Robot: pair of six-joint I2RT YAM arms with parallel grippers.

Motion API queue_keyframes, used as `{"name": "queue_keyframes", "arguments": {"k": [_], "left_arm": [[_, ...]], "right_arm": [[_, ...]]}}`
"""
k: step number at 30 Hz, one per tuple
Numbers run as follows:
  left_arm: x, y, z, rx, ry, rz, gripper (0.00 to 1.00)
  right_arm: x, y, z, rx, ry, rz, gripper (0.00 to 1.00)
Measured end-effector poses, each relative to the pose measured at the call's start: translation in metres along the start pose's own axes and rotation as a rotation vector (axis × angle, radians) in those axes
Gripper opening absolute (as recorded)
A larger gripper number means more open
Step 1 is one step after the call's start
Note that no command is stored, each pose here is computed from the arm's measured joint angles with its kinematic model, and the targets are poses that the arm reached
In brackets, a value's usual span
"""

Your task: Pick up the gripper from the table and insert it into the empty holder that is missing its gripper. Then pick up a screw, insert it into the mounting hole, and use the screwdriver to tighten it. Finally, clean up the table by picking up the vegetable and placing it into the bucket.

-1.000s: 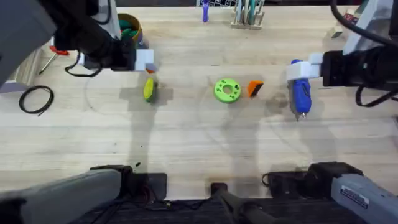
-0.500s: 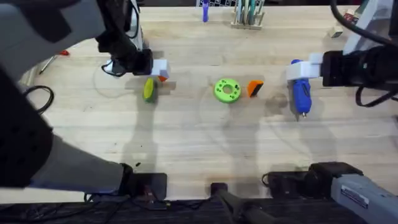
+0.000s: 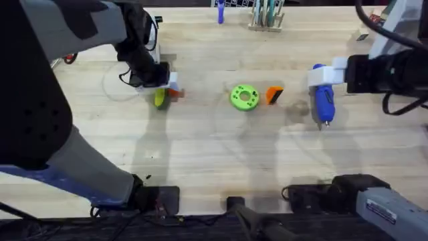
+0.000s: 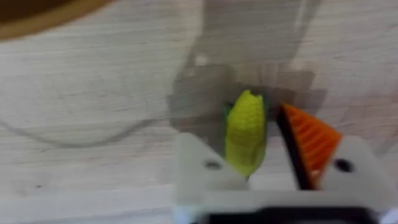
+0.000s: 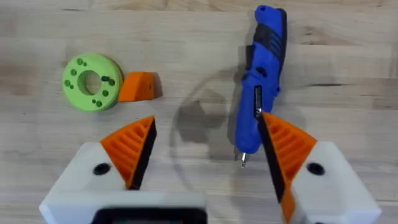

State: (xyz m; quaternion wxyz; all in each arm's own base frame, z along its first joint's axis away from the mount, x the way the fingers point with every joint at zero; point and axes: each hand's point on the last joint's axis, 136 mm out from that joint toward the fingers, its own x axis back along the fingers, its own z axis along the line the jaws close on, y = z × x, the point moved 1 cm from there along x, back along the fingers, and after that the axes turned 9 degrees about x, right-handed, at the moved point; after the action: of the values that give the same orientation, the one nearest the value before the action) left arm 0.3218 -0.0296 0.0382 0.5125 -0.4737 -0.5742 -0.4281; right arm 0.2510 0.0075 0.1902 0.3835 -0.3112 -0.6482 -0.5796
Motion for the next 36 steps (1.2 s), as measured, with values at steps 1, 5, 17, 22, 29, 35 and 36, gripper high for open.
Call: {"name": "queue_keyframes", "arguments": {"k": [1, 5, 17, 22, 29, 35, 36], "left_arm": [[0.0, 0.0, -0.002, -0.001, -0.008, 0.002, 0.395], [0.002, -0.001, -0.007, -0.008, -0.029, -0.001, 0.01], [0.002, -0.001, -0.007, -0.008, -0.034, 0.001, 0.006], [0.014, -0.004, -0.008, 0.006, -0.038, -0.014, 0.006], [0.079, 0.003, -0.017, 0.008, -0.082, -0.185, 0.006], [0.133, 0.003, -0.023, -0.005, -0.121, -0.334, 0.006], [0.137, 0.001, -0.023, -0.007, -0.124, -0.345, 0.006]], "right_arm": [[0.0, 0.0, 0.0, 0.0, 0.0, 0.0, 0.984], [0.0, 0.0, 0.0, 0.0, 0.0, 0.0, 0.984], [0.0, 0.0, 0.0, 0.0, 0.0, 0.0, 0.984], [0.0, 0.0, 0.0, 0.0, 0.0, 0.001, 0.984], [0.0, 0.0, 0.0, 0.0, 0.0, 0.0, 0.984], [0.0, 0.0, 0.0, 0.0, 0.0, 0.0, 0.984], [0.0, 0.0, 0.0, 0.0, 0.0, 0.001, 0.984]]}}
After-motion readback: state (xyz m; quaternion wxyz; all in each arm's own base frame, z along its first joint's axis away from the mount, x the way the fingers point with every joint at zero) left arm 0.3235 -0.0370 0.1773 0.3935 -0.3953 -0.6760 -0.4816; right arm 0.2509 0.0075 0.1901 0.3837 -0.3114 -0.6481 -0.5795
